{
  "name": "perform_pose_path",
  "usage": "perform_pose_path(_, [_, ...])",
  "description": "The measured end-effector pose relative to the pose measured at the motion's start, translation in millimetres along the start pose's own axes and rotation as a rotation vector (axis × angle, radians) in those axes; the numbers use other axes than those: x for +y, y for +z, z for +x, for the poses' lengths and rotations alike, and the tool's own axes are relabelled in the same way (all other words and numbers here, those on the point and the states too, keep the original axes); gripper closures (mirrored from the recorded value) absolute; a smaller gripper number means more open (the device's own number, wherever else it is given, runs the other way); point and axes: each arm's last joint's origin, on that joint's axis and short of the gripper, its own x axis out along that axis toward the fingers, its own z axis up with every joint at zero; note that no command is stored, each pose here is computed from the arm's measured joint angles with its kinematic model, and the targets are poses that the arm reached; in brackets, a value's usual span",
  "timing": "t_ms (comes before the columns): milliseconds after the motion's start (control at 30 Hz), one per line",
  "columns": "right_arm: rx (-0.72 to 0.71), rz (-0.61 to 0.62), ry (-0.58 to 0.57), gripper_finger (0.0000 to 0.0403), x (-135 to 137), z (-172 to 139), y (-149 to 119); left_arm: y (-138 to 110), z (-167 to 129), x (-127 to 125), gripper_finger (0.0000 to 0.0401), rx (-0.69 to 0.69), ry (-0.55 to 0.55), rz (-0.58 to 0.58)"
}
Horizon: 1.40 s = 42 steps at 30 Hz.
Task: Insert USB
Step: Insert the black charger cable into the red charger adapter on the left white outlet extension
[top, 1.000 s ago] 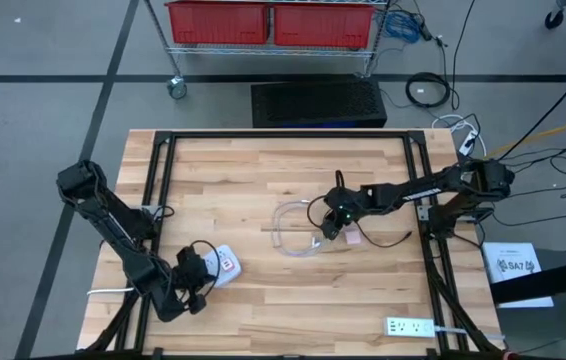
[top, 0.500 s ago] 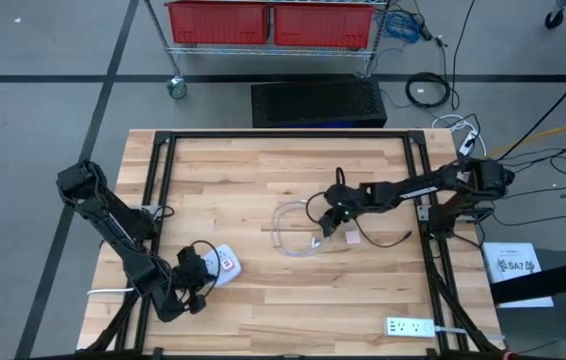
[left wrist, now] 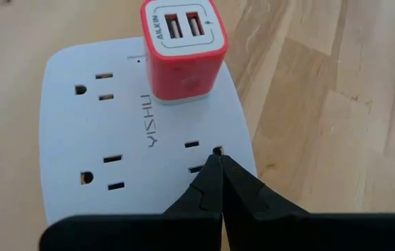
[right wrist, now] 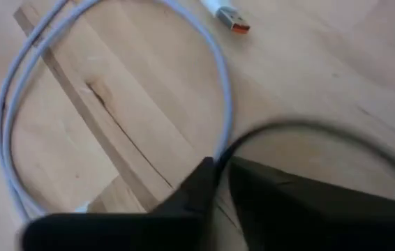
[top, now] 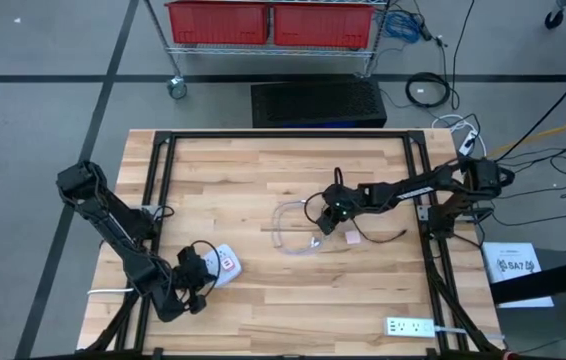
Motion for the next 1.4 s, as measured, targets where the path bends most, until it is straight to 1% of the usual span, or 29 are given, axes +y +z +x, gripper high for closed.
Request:
perform_pose_path(67, [-0.012, -0.011, 0.007, 0.0395, 1.1, -3.9, 1.5, 0.1, 0.0, -0.2, 0.0401, -0.001, -0.001, -0.001])
perform_pose_path(167, [-0.031, -0.023, 0.023, 0.0388, 2.9, -9.8, 3.7, 0.2, 0.2, -0.6, 0.0401, -0.003, -0.006, -0.003])
perform_pose_path(267, [-0.054, -0.035, 0.041, 0.0391, 5.1, -16.3, 6.2, 0.8, 0.2, -2.5, 0.0401, -0.009, -0.023, 0.009])
perform_pose_path(400, [-0.130, -0.091, 0.094, 0.0400, 14.8, -26.4, 10.1, 2.0, 0.2, -5.5, 0.0401, -0.026, -0.047, 0.023])
perform_pose_path(533, [-0.249, -0.147, 0.198, 0.0402, 32.0, -36.7, 14.8, 2.4, 0.2, -5.7, 0.0401, -0.036, -0.047, 0.022])
perform_pose_path(667, [-0.384, -0.198, 0.304, 0.0402, 51.3, -44.6, 17.6, 3.1, 0.6, -5.9, 0.0401, -0.042, -0.047, 0.060])
perform_pose_path(800, [-0.508, -0.214, 0.405, 0.0403, 70.3, -51.9, 16.9, 7.0, 3.1, -5.1, 0.0401, -0.049, -0.040, 0.076])
perform_pose_path(900, [-0.585, -0.232, 0.424, 0.0403, 81.4, -57.6, 13.3, 11.4, 5.6, -5.2, 0.0401, -0.065, -0.039, 0.095])
perform_pose_path(1067, [-0.653, -0.243, 0.458, 0.0403, 93.2, -64.2, 7.4, 16.9, 5.4, -3.2, 0.0401, -0.112, -0.017, 0.113])
perform_pose_path(1167, [-0.682, -0.254, 0.461, 0.0403, 98.3, -66.9, 3.5, 21.3, 0.0, -2.9, 0.0401, -0.154, -0.026, 0.099])
perform_pose_path(1300, [-0.705, -0.257, 0.492, 0.0403, 103.2, -70.3, 1.2, 27.6, -8.1, -1.7, 0.0401, -0.200, -0.041, 0.080])
perform_pose_path(1400, [-0.733, -0.253, 0.497, 0.0403, 106.4, -72.9, -0.6, 33.2, -14.0, -2.7, 0.0401, -0.256, -0.057, 0.086])
